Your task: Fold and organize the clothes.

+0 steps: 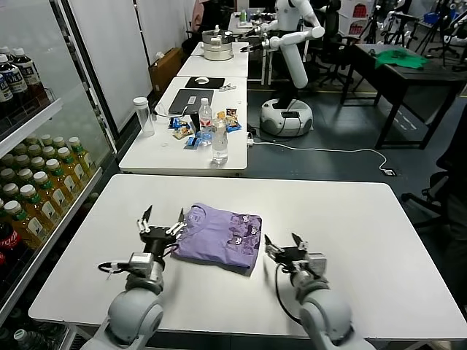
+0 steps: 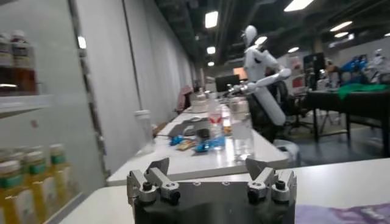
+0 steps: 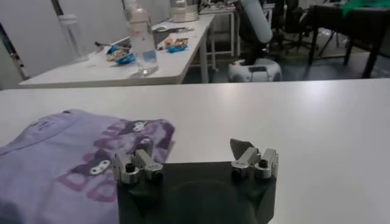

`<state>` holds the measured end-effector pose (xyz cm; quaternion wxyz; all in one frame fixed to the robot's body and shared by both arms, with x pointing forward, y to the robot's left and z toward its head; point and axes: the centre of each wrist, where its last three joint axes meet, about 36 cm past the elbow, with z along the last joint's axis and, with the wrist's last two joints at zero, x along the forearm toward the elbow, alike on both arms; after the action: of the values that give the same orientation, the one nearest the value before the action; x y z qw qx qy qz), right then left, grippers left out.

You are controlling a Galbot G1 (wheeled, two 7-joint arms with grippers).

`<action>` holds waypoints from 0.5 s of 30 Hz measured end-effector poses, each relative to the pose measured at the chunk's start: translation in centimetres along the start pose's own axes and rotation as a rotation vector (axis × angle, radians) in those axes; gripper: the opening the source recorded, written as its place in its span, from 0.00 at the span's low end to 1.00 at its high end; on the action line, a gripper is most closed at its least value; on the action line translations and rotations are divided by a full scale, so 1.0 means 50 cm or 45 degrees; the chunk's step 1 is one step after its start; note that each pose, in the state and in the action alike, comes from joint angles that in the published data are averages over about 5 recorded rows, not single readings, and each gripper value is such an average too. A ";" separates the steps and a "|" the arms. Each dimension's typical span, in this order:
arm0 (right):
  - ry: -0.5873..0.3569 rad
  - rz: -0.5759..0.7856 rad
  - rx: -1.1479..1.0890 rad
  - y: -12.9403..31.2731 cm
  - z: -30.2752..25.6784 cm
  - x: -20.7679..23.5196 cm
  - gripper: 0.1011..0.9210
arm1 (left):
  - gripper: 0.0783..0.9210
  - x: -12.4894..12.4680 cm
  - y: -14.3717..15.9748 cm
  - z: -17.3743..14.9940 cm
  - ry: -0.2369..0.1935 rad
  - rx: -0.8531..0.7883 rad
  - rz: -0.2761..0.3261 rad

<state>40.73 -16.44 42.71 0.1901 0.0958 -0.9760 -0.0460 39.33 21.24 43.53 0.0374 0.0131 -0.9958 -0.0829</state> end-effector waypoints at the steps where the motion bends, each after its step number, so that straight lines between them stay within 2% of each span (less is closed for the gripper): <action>1: 0.007 -0.005 -0.004 0.010 0.001 -0.014 0.88 | 0.88 0.003 0.007 0.003 0.001 -0.004 -0.012; 10: 0.086 -0.069 -0.041 0.093 0.009 -0.111 0.87 | 0.88 0.022 0.042 0.023 0.011 -0.022 -0.073; 15: 0.110 -0.079 -0.059 0.111 0.010 -0.137 0.72 | 0.88 0.032 0.050 0.026 0.012 -0.028 -0.079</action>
<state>45.84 -9.61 40.49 0.2327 0.1234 -0.9621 -0.0704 37.58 23.87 42.78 0.0398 0.0439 -0.9937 -0.0949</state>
